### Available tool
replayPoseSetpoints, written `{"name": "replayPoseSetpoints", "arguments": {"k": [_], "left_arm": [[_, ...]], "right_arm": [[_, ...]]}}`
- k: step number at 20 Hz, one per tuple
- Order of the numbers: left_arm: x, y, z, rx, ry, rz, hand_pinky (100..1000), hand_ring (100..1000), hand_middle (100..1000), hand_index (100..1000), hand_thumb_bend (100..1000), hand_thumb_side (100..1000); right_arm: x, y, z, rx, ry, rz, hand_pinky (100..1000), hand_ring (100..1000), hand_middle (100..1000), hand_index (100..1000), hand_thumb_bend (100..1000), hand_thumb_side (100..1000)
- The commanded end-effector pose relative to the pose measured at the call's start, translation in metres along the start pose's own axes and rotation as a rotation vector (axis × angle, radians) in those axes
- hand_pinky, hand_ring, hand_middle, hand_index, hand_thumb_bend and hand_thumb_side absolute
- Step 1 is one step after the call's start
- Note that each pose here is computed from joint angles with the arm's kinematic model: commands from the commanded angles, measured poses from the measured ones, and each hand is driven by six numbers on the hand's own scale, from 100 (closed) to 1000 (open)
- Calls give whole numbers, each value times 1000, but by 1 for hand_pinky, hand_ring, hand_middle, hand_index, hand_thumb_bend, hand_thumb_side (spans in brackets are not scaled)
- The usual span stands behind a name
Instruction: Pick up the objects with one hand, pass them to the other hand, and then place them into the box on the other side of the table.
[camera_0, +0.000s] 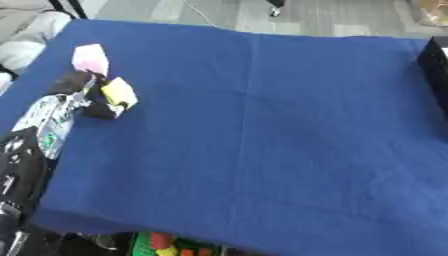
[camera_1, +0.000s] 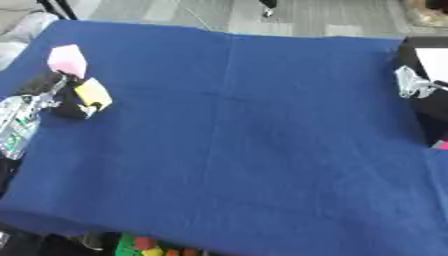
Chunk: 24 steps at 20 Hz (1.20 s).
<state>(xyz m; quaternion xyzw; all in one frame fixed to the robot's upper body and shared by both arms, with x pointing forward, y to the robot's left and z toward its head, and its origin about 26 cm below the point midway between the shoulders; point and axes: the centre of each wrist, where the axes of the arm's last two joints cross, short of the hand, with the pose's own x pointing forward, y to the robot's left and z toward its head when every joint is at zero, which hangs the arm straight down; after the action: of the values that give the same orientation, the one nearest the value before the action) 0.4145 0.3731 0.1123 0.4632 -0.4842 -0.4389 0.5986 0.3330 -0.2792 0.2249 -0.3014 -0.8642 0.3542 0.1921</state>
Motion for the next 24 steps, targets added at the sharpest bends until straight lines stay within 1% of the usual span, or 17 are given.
{"name": "replayPoseSetpoints", "arguments": {"k": [1,3,5,7,10,13,16,19,20,21,24], "left_arm": [[-4,20,3,83,2,28,654,464,417,635,197,303],[-1,28,7,121,-21,52,653,456,406,629,179,308],[4,40,13,156,-70,81,654,452,401,629,162,322],[13,53,21,176,-146,118,654,446,394,628,134,350],[32,73,33,161,-298,193,656,440,388,629,100,399],[53,89,46,112,-459,260,658,436,384,629,100,439],[74,100,57,35,-613,305,660,436,383,630,100,466],[93,107,65,-46,-732,332,662,435,382,630,100,488],[100,108,66,-73,-769,338,662,435,381,630,153,517],[107,109,68,-102,-805,343,662,435,381,630,100,505],[125,112,71,-183,-895,354,662,434,380,629,100,522]], "right_arm": [[2,-7,-4,-9,-21,15,829,818,814,1000,100,237],[3,-8,-4,-8,-27,15,828,818,814,1000,100,233],[6,-8,-6,-5,-44,13,827,817,814,1000,100,227],[10,-8,-9,1,-73,10,826,816,815,1000,100,216],[21,-6,-16,19,-141,2,824,814,816,1000,100,202],[34,-4,-24,44,-223,-17,821,813,817,1000,100,188],[47,0,-32,66,-304,-44,819,812,817,1000,100,182],[60,3,-40,89,-384,-64,814,812,819,1000,100,164],[65,5,-43,96,-415,-70,813,811,818,1000,100,183],[69,6,-45,102,-443,-75,812,810,819,998,100,154],[81,11,-54,123,-521,-83,808,810,821,991,100,143]]}}
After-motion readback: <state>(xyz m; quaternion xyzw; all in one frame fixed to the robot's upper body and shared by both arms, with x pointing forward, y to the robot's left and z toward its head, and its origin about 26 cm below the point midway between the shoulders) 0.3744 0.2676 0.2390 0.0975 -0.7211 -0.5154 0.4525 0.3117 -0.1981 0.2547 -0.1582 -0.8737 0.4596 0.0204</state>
